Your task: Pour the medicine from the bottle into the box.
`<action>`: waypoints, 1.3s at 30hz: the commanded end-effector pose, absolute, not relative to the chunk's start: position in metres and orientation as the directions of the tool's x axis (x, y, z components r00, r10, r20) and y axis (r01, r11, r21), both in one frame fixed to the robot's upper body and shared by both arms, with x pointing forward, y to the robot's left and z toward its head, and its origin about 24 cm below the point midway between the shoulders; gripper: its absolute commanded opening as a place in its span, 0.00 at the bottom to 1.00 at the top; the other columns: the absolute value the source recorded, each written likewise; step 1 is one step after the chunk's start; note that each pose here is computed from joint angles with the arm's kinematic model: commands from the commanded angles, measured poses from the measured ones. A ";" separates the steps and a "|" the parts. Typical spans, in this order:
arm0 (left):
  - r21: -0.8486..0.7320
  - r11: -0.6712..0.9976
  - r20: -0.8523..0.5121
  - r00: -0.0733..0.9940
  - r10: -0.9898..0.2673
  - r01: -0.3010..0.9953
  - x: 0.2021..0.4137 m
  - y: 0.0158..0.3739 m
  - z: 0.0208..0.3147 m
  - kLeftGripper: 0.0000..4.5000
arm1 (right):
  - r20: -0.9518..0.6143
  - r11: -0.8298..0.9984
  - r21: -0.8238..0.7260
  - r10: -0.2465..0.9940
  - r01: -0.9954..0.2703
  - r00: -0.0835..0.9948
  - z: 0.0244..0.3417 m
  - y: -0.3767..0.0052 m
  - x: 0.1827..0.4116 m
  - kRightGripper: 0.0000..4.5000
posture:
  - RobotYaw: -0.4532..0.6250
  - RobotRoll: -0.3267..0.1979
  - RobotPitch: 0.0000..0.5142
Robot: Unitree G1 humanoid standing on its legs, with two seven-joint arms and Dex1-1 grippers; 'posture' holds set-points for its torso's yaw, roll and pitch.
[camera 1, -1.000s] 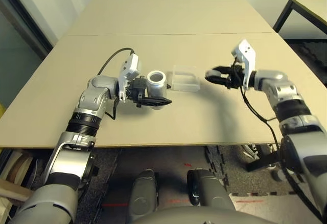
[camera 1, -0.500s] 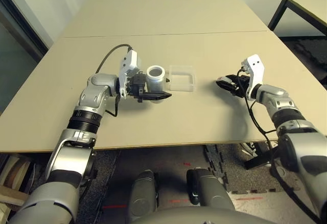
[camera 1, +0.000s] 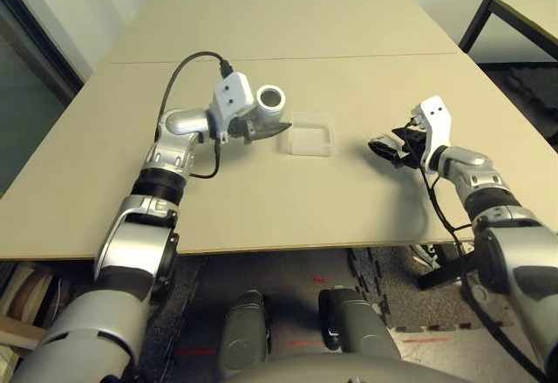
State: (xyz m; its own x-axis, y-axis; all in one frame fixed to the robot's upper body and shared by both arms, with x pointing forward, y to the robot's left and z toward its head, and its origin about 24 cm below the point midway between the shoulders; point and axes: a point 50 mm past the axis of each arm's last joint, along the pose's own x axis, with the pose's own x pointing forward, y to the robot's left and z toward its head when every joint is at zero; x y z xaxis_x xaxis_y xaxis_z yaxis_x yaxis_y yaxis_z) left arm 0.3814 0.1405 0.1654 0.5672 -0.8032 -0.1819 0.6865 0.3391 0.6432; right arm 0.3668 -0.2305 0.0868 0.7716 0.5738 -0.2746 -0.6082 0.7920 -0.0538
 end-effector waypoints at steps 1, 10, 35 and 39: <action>0.747 0.305 -0.183 0.624 -0.760 0.591 0.389 0.130 0.170 0.58 | -0.223 0.760 -0.063 0.621 -0.647 0.752 0.100 -0.232 0.366 1.00 | 0.35 0.62 0.12; 0.951 -0.309 -0.213 0.760 -0.614 0.018 0.407 0.090 0.188 0.58 | -0.125 0.688 -0.025 0.718 -0.725 0.685 0.121 -0.220 0.360 1.00 | 0.34 0.62 0.12; 0.881 -0.467 -0.336 0.793 -0.507 0.075 0.414 0.082 0.176 0.58 | -0.057 0.674 0.056 0.738 -0.736 0.672 0.129 -0.209 0.355 1.00 | 0.33 0.62 0.13; 0.942 -0.192 -0.335 0.791 -0.511 0.275 0.415 0.086 0.178 0.58 | -0.062 0.670 0.058 0.742 -0.740 0.668 0.129 -0.209 0.355 1.00 | 0.34 0.62 0.13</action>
State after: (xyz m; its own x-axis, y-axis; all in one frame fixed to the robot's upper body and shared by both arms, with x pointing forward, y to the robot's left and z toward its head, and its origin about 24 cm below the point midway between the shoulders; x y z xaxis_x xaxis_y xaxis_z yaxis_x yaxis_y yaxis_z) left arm 0.4142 0.0793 0.1843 0.7916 -0.5278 -0.3079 0.1724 -0.2904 0.9412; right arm 0.3545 -0.2096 0.1278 0.6679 0.7409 -0.0711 -0.7392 0.6714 0.0521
